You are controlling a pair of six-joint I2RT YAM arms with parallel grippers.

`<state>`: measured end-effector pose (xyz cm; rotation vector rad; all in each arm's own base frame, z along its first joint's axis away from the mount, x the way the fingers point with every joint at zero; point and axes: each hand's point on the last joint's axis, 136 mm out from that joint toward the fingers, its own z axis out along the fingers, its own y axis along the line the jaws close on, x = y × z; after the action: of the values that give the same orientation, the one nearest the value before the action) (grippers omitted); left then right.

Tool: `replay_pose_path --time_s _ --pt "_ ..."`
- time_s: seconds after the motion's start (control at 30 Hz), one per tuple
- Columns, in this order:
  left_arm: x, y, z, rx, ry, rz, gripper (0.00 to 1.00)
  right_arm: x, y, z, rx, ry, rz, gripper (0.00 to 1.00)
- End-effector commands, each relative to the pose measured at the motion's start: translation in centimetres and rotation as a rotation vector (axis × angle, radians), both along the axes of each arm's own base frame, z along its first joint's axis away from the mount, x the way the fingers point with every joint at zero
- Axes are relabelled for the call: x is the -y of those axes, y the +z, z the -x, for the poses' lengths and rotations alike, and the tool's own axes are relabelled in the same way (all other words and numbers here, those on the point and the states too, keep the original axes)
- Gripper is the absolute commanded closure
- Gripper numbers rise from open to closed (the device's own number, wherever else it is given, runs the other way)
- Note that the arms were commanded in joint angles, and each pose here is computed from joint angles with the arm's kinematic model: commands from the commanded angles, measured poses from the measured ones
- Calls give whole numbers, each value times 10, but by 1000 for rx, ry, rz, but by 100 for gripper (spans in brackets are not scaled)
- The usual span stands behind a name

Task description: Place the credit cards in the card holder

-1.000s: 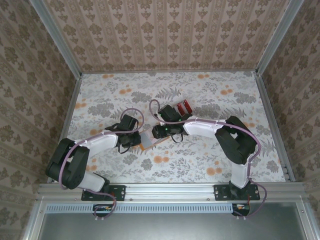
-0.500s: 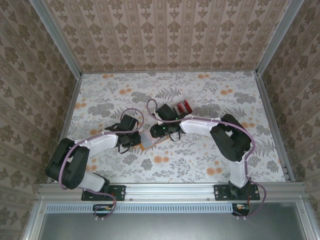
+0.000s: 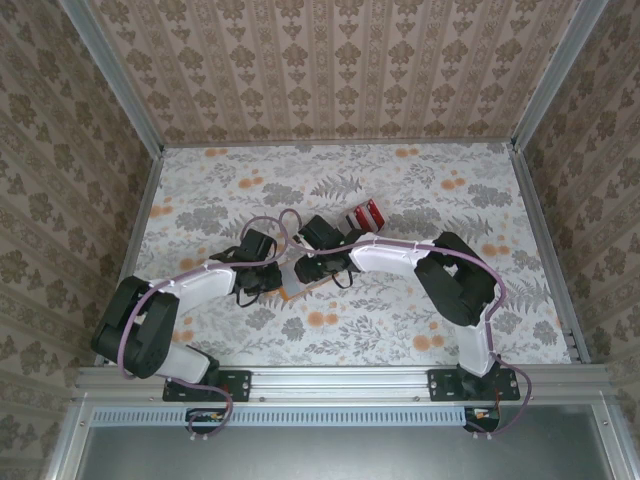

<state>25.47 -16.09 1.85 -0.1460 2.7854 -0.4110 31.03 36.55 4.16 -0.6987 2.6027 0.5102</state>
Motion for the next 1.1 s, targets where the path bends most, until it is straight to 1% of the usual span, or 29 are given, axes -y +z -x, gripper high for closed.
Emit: replay_pose_path --time_s 0.0,0.13,0.33,0.7,0.9,1.07 --pt "-14 -17 12 -64 15 -53 86 2 -17 19 -54 39 77 58" --pt "-15 -16 13 -66 16 -55 86 -5 -17 23 -57 58 71 58" --pt "-17 -16 16 -60 24 -57 86 -19 -15 28 -82 82 20 58" --pt "-20 -17 19 -58 30 -60 86 -45 -16 24 -123 116 -53 58" --pt "-23 -9 18 -44 36 -58 84 -37 -4 23 -121 103 -76 58" --pt "-27 19 10 16 45 -54 79 -17 16 16 -92 62 -94 58"
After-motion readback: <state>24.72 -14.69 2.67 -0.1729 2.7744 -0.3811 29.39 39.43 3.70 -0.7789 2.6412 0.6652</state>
